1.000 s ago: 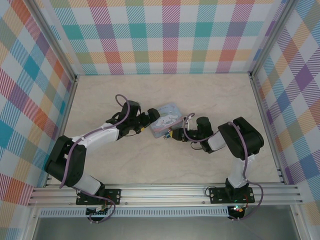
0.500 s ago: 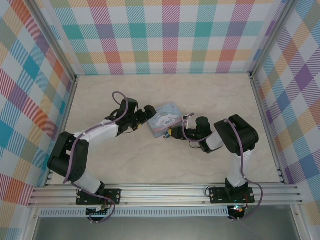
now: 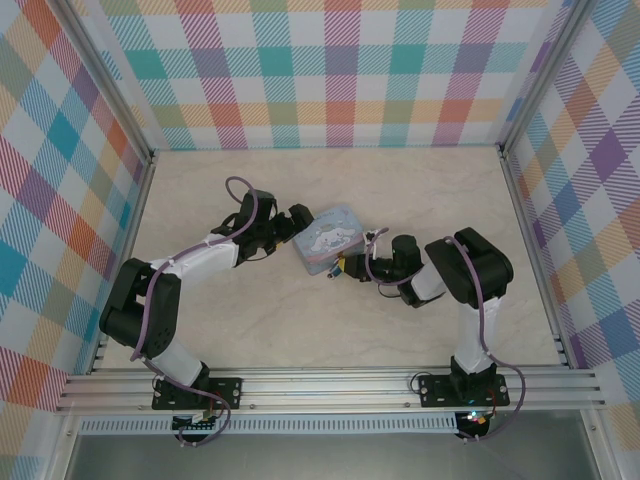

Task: Unlock the padlock with the key

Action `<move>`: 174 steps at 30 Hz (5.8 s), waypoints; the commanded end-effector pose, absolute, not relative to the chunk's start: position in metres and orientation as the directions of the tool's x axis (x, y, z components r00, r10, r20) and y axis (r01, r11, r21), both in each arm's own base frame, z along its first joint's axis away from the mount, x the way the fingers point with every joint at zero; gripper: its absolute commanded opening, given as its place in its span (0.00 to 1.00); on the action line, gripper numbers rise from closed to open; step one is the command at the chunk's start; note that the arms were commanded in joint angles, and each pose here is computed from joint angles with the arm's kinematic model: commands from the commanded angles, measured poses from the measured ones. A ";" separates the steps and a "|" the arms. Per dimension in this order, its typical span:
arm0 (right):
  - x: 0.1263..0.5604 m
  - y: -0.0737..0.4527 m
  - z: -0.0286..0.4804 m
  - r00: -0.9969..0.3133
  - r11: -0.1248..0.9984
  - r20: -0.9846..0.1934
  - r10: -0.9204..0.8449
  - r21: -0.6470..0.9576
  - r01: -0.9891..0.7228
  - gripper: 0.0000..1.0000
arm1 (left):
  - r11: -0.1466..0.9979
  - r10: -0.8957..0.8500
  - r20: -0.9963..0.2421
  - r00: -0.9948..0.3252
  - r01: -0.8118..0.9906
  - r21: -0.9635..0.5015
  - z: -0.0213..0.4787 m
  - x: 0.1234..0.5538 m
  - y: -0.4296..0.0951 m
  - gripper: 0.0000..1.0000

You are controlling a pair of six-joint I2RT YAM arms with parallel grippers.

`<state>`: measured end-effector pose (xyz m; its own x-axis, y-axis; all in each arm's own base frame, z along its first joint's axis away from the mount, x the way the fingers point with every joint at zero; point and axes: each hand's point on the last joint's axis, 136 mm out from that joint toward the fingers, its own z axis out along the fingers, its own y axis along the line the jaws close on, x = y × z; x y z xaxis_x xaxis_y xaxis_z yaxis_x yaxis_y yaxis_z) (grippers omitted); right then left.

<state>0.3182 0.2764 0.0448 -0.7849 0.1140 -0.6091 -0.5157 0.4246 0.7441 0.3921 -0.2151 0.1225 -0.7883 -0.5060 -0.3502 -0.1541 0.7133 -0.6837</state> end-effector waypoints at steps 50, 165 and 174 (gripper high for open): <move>0.330 0.216 0.087 -0.694 0.528 -0.633 0.344 0.741 -0.414 0.00 | 0.776 -0.469 -0.485 -0.738 -0.081 -0.626 0.152 0.373 -0.183 1.00; 0.397 0.024 0.092 -0.376 0.986 -0.925 0.053 0.108 -0.128 1.00 | 0.950 -0.193 -0.892 -0.410 -0.307 -0.064 0.125 0.344 0.015 1.00; 0.397 0.024 0.092 -0.375 0.986 -0.925 0.053 0.108 -0.127 1.00 | 0.992 -0.060 -0.931 -0.361 -0.127 -0.014 0.111 0.376 -0.011 1.00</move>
<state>0.3954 0.0228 0.0865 -0.3904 0.0551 -0.9190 -0.1107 0.9882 0.1062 0.3583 -0.0044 0.0859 -0.4640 -0.1216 -0.8775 -0.2030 0.9788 -0.0283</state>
